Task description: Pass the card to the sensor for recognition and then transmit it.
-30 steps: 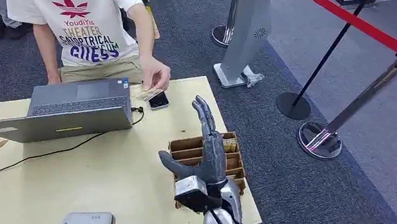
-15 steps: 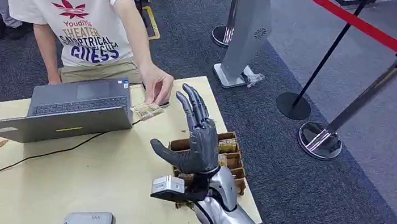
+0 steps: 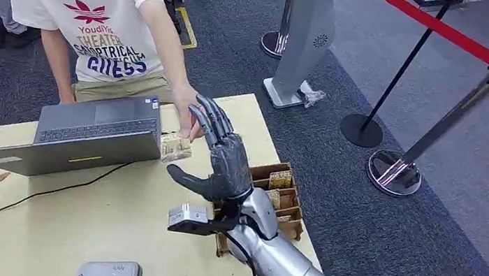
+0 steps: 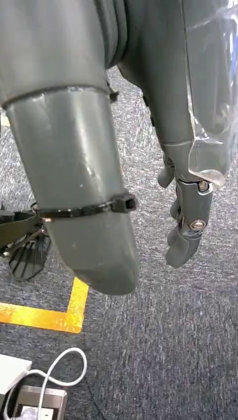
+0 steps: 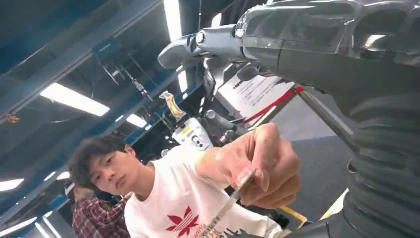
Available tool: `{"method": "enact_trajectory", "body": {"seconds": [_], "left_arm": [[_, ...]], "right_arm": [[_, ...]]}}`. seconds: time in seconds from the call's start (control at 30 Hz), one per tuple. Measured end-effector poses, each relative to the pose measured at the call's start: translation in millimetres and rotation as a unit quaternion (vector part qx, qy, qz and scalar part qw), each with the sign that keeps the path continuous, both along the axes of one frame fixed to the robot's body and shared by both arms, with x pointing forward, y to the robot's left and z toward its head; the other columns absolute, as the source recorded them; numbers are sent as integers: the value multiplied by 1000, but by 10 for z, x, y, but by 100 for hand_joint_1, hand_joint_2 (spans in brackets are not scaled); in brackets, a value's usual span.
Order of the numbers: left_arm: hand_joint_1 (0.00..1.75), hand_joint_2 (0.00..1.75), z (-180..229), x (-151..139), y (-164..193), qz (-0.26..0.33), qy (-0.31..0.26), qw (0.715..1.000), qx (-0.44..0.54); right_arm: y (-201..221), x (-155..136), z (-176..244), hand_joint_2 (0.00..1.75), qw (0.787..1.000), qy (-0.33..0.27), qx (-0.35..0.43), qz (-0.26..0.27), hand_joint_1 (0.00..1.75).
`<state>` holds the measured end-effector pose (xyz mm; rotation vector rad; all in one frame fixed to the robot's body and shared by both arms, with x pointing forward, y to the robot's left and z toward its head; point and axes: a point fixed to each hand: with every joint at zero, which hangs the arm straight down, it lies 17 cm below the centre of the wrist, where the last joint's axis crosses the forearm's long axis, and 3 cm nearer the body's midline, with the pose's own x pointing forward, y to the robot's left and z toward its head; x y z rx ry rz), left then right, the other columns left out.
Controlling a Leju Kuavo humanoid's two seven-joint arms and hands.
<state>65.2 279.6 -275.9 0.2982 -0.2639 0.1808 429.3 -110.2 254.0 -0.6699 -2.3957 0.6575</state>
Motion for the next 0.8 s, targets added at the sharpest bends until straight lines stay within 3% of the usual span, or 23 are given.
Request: {"method": "enact_trajectory", "body": {"seconds": [0.03, 0.07, 0.1, 0.13, 0.17, 0.8], "left_arm": [[0, 0, 0, -2, 5, 1, 0, 1000, 0], [0, 0, 0, -5, 11, 3, 1, 1000, 1], [0, 0, -1, -10, 14, 5, 2, 1000, 1], [0, 0, -2, -15, 19, 7, 3, 1000, 2], [0, 0, -2, -20, 24, 8, 4, 1000, 3], [0, 0, -22, -87, 62, 12, 25, 1000, 1]], "right_arm": [[14, 4, -2, 175, 1000, 0, -1, 2, 84], [24, 13, -5, 175, 1000, 1, -1, 4, 143], [32, 24, -1, 175, 1000, 1, 0, 5, 145], [37, 37, 4, 175, 1000, 2, 1, 6, 168], [48, 47, 8, 175, 1000, 1, -1, 8, 175], [128, 100, 39, 175, 1000, -2, -1, 22, 175]]}}
